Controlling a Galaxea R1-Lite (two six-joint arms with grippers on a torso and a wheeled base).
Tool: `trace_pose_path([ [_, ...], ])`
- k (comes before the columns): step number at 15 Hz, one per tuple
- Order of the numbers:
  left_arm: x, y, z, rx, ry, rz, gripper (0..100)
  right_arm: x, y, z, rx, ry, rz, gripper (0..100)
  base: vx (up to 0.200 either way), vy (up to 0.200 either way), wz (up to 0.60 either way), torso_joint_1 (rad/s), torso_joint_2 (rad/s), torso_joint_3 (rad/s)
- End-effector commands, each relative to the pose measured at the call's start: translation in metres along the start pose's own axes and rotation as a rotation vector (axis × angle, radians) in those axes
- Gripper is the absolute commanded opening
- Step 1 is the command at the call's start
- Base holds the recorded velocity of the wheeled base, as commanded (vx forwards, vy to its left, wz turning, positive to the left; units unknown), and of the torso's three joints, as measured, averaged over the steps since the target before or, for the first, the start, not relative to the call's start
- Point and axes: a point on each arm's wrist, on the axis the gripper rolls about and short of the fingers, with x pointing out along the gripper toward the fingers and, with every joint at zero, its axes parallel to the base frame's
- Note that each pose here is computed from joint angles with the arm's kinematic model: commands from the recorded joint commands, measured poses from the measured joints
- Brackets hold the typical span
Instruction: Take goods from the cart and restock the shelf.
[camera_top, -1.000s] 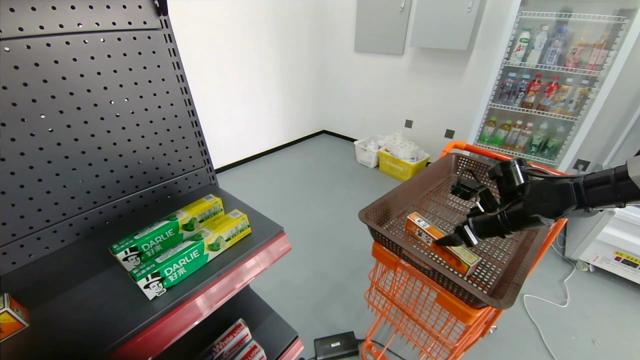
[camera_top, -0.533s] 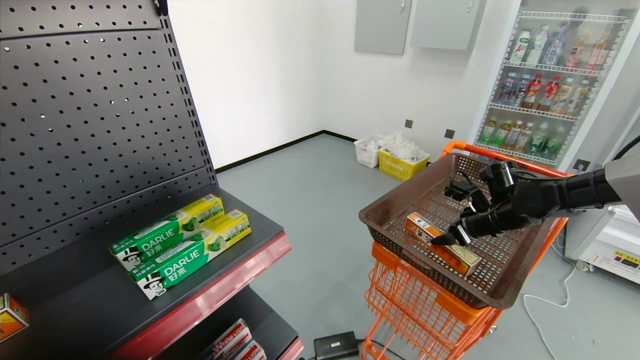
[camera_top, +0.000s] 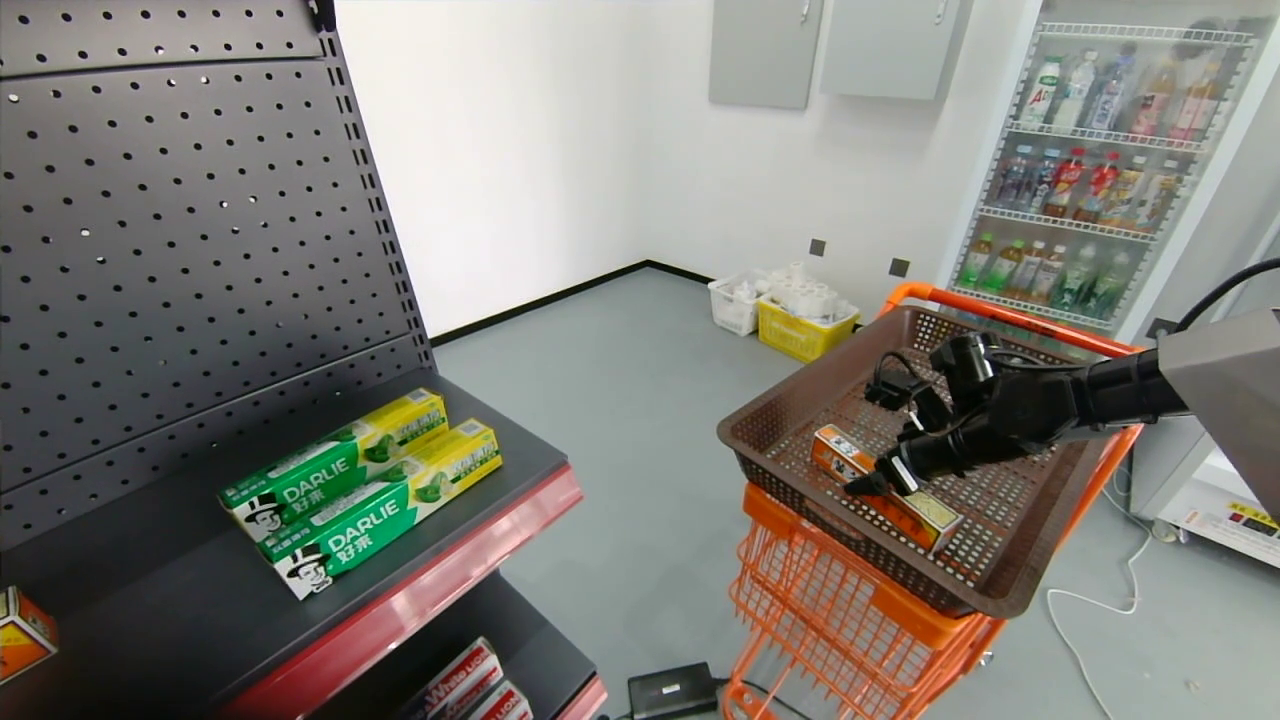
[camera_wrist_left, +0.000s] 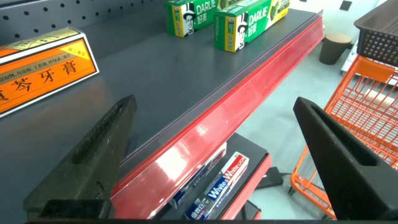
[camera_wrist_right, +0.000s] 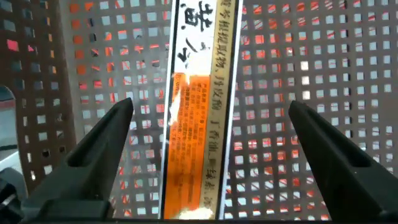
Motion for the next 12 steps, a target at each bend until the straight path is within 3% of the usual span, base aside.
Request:
trace_pose_path([
  [1,0.0001,0.0,0.0,-0.001,0.001,0.001,100,0.0065,0.0014,-0.0003,-0.004,0.003,0.005,100,0.0,0.0,0.0,0.0,0.0,0.0],
  [12,0.0001,0.0,0.0,-0.001,0.001,0.001,100,0.0138,0.0027,-0.0017,-0.004,0.02,-0.007,100,0.0,0.0,0.0,0.0,0.0,0.0],
])
